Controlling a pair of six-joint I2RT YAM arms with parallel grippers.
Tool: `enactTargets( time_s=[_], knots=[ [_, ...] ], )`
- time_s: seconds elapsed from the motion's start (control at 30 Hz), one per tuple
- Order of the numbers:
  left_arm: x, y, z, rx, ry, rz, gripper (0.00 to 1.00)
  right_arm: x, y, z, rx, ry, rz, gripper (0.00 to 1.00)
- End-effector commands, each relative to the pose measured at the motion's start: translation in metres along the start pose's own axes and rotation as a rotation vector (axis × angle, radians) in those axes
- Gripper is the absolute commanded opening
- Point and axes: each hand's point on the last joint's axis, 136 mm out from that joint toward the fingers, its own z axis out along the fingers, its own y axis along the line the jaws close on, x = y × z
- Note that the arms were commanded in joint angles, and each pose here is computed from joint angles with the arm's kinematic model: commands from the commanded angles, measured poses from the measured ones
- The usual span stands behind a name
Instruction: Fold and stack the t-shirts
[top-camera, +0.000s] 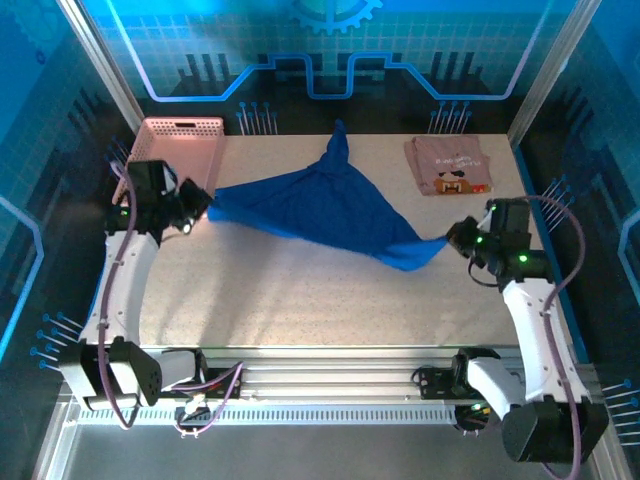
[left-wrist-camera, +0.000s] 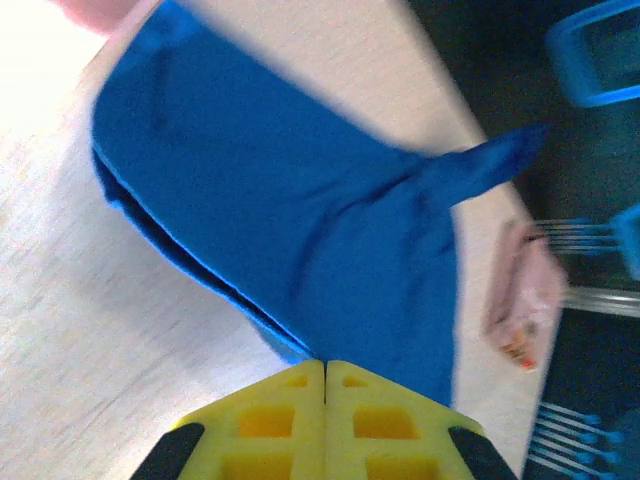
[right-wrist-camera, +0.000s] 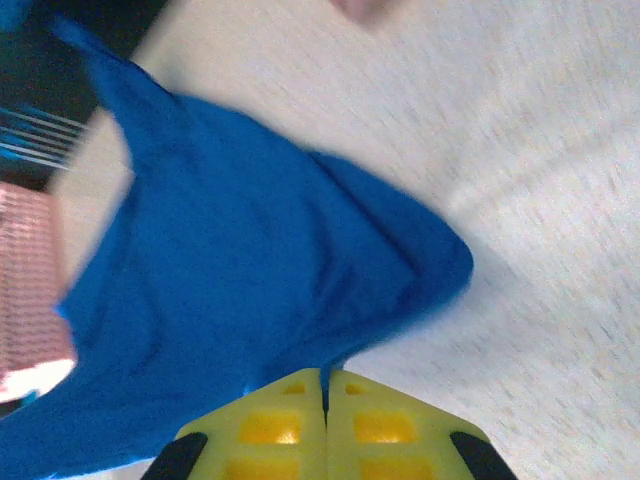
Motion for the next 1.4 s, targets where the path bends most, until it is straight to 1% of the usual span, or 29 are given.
enactTargets(
  time_s=[0.0, 0.1, 0.27, 0.4, 0.47, 0.53, 0.6, 0.73, 0.9, 0.97, 1.0, 1.03, 1.1, 1.17, 1.2, 1.23, 1.27, 1.3, 1.33, 1.37],
  knots=[
    [-0.033, -0.075, -0.053, 0.209, -0.150, 0.136, 0.00, -0.022, 0.049, -0.051, -0.148, -0.102, -0.042, 0.00],
    [-0.044, -0.110, -0.099, 0.307, -0.254, 0.194, 0.00, -0.028, 0.076, -0.088, -0.244, -0.152, -0.066, 0.00],
    [-0.046, -0.148, -0.167, 0.420, -0.378, 0.276, 0.00, -0.036, 0.124, -0.163, -0.401, -0.246, -0.161, 0.00],
    [-0.050, -0.174, -0.219, 0.463, -0.472, 0.339, 0.00, -0.040, 0.164, -0.221, -0.538, -0.300, -0.247, 0.00],
    [-0.052, -0.186, -0.241, 0.483, -0.510, 0.370, 0.00, -0.043, 0.176, -0.243, -0.572, -0.328, -0.276, 0.00],
    [-0.056, -0.200, -0.255, 0.502, -0.526, 0.393, 0.00, -0.046, 0.187, -0.256, -0.601, -0.344, -0.295, 0.00],
    [-0.062, -0.212, -0.259, 0.515, -0.529, 0.412, 0.00, -0.051, 0.195, -0.262, -0.611, -0.341, -0.313, 0.00],
    [-0.076, -0.228, -0.250, 0.549, -0.521, 0.419, 0.00, -0.065, 0.209, -0.255, -0.618, -0.325, -0.329, 0.00],
    [-0.095, -0.242, -0.209, 0.594, -0.448, 0.387, 0.00, -0.088, 0.221, -0.219, -0.586, -0.264, -0.330, 0.00],
    [-0.103, -0.248, -0.194, 0.610, -0.422, 0.371, 0.00, -0.099, 0.223, -0.209, -0.550, -0.267, -0.339, 0.00],
    [-0.107, -0.252, -0.188, 0.618, -0.414, 0.364, 0.00, -0.107, 0.223, -0.210, -0.519, -0.295, -0.356, 0.00],
    [-0.111, -0.259, -0.193, 0.632, -0.427, 0.377, 0.00, -0.117, 0.224, -0.217, -0.487, -0.343, -0.377, 0.00],
    [-0.128, -0.271, -0.213, 0.622, -0.515, 0.412, 0.00, -0.141, 0.233, -0.244, -0.475, -0.499, -0.421, 0.00],
    [-0.154, -0.275, -0.228, 0.637, -0.589, 0.389, 0.00, -0.158, 0.247, -0.255, -0.496, -0.568, -0.453, 0.00],
    [-0.171, -0.273, -0.237, 0.656, -0.626, 0.347, 0.00, -0.168, 0.246, -0.254, -0.458, -0.573, -0.440, 0.00],
    [-0.185, -0.270, -0.238, 0.669, -0.639, 0.304, 0.00, -0.174, 0.246, -0.251, -0.440, -0.561, -0.423, 0.00],
    [-0.198, -0.266, -0.235, 0.684, -0.642, 0.261, 0.00, -0.177, 0.251, -0.247, -0.460, -0.541, -0.419, 0.00],
    [-0.202, -0.267, -0.233, 0.703, -0.637, 0.243, 0.00, -0.177, 0.257, -0.243, -0.492, -0.519, -0.413, 0.00],
    [-0.199, -0.275, -0.228, 0.741, -0.611, 0.260, 0.00, -0.177, 0.258, -0.238, -0.500, -0.501, -0.404, 0.00],
    [-0.193, -0.278, -0.223, 0.733, -0.596, 0.292, 0.00, -0.181, 0.248, -0.235, -0.444, -0.521, -0.392, 0.00]
  ],
)
